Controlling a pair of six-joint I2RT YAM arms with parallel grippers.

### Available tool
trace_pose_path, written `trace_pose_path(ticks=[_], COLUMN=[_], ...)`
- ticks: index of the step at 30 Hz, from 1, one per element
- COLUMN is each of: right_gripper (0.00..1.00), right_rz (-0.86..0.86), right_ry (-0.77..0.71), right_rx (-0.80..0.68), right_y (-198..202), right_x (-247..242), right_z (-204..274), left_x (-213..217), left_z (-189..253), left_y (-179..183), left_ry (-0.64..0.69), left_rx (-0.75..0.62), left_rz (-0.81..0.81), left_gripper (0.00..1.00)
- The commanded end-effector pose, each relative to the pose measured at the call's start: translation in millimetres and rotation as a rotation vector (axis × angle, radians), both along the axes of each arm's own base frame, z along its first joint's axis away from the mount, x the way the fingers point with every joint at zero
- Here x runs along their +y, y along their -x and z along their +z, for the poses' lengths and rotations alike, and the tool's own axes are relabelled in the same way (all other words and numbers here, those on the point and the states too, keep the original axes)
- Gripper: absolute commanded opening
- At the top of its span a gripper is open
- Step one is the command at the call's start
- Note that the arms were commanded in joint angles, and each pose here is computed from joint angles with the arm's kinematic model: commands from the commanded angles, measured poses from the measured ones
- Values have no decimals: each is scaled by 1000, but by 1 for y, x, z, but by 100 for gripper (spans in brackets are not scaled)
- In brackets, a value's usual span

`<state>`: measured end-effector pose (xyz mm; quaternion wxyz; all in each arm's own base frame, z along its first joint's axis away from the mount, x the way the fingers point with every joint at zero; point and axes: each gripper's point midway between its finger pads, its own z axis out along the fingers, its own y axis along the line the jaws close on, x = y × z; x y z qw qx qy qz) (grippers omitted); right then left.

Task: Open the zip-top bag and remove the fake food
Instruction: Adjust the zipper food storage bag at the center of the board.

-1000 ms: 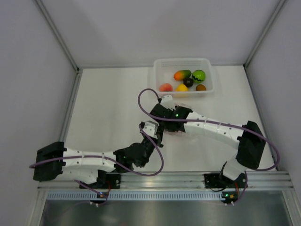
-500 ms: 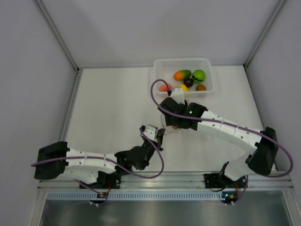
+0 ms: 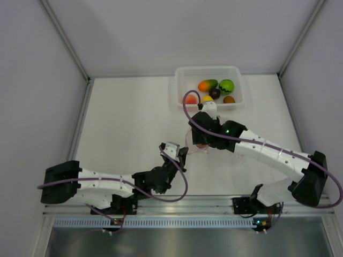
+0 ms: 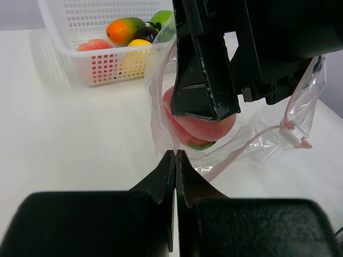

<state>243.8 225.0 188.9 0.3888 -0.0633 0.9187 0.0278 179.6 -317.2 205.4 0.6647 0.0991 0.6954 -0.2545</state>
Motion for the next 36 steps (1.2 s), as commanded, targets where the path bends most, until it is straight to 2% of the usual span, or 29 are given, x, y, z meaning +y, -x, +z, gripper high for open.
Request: trace_pose_path(ticks=[1,10,21,28,36], right_gripper=[0,0,0,0,0], right_rz=[-11,26,-43,-33,-67], right_ry=[-155,-193,-210,-106,-53], right_rx=[-81,-78,-110,-93,-87], right_y=[-13,-13,-18,-13,-10], right_x=[15,27,32,43,49], right_z=[30,32,38,17,5], left_x=[-2,-11,-24,-23,-18], left_z=[-6,-8,2,11,25], left_y=[0,-1,3,4,0], left_ry=[-2,-6,35,80,118], left_rx=[12,19,30,40,37], left_rz=[7,12,28,52,93], left_gripper=[0,0,0,0,0])
